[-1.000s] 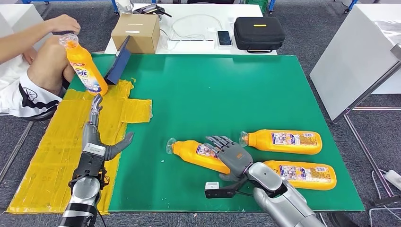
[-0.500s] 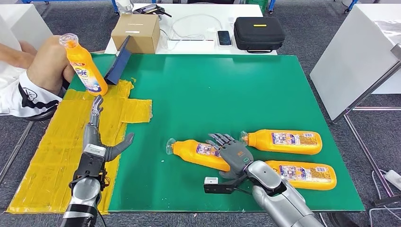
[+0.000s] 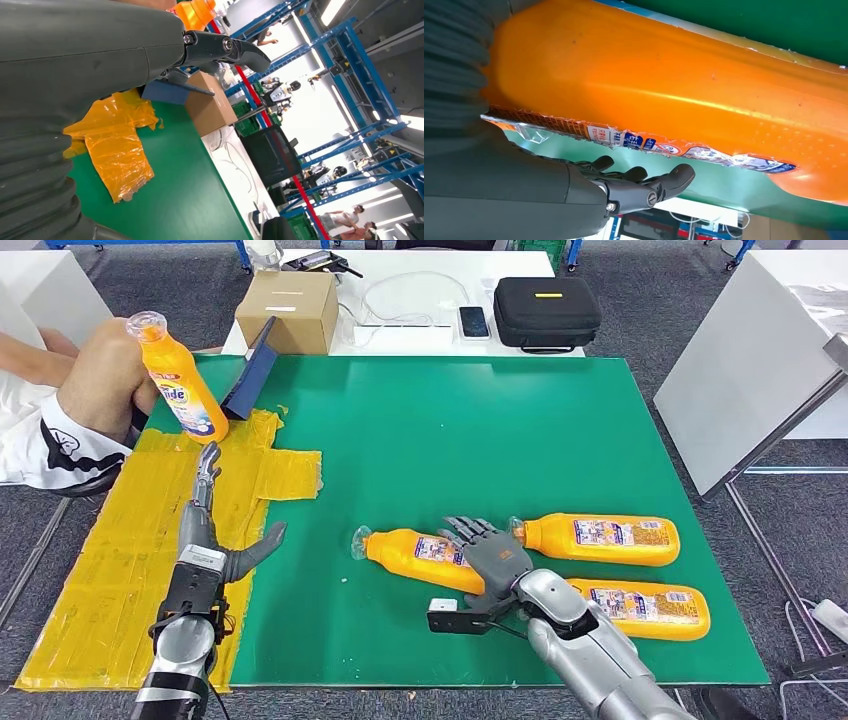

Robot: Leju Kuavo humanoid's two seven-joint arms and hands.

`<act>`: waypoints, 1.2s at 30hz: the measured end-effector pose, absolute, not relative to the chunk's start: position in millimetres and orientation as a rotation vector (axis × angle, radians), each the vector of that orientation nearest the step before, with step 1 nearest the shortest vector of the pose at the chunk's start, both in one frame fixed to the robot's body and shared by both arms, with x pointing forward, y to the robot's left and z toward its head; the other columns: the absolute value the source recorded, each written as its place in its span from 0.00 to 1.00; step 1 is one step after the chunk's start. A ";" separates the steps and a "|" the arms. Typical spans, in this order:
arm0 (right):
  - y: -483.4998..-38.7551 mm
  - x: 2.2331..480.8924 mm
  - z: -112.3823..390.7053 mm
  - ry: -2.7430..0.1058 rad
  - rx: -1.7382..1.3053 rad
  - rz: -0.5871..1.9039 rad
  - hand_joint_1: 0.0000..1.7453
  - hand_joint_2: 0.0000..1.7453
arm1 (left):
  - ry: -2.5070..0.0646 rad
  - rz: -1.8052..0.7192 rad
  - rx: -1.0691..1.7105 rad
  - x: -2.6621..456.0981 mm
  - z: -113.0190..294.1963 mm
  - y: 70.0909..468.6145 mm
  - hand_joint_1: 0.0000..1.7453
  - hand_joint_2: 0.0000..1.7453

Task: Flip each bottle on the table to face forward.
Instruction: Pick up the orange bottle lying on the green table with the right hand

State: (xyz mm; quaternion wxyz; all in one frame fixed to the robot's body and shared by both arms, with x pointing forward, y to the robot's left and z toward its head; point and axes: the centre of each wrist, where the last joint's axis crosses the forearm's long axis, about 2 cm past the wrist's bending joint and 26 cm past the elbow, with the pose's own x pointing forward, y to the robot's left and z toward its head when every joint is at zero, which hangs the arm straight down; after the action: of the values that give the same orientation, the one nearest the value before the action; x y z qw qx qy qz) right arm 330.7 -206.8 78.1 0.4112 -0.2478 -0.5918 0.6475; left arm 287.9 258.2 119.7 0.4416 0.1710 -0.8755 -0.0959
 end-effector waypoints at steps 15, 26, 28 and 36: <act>-198.5 335.9 75.7 -1.448 -0.649 1.624 0.46 1.00 | -2.170 -0.236 0.417 288.7 119.0 256.5 0.00 1.00; -200.0 343.8 72.6 -1.414 -0.594 1.629 1.00 1.00 | -2.171 -0.236 0.404 294.2 120.4 253.4 0.00 1.00; -200.7 345.5 72.8 -1.416 -0.577 1.624 1.00 1.00 | -2.173 -0.238 0.401 295.0 120.7 252.6 0.00 1.00; -201.3 348.1 73.9 -1.419 -0.550 1.619 1.00 1.00 | -2.177 -0.243 0.391 295.6 121.3 250.1 0.00 1.00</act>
State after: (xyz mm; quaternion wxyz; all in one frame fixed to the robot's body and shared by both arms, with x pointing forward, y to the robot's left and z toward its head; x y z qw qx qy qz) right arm 348.1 -201.3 73.9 0.4437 -0.2217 -0.5723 0.6531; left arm 295.6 250.1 121.3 0.4424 0.1574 -0.8774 -0.0981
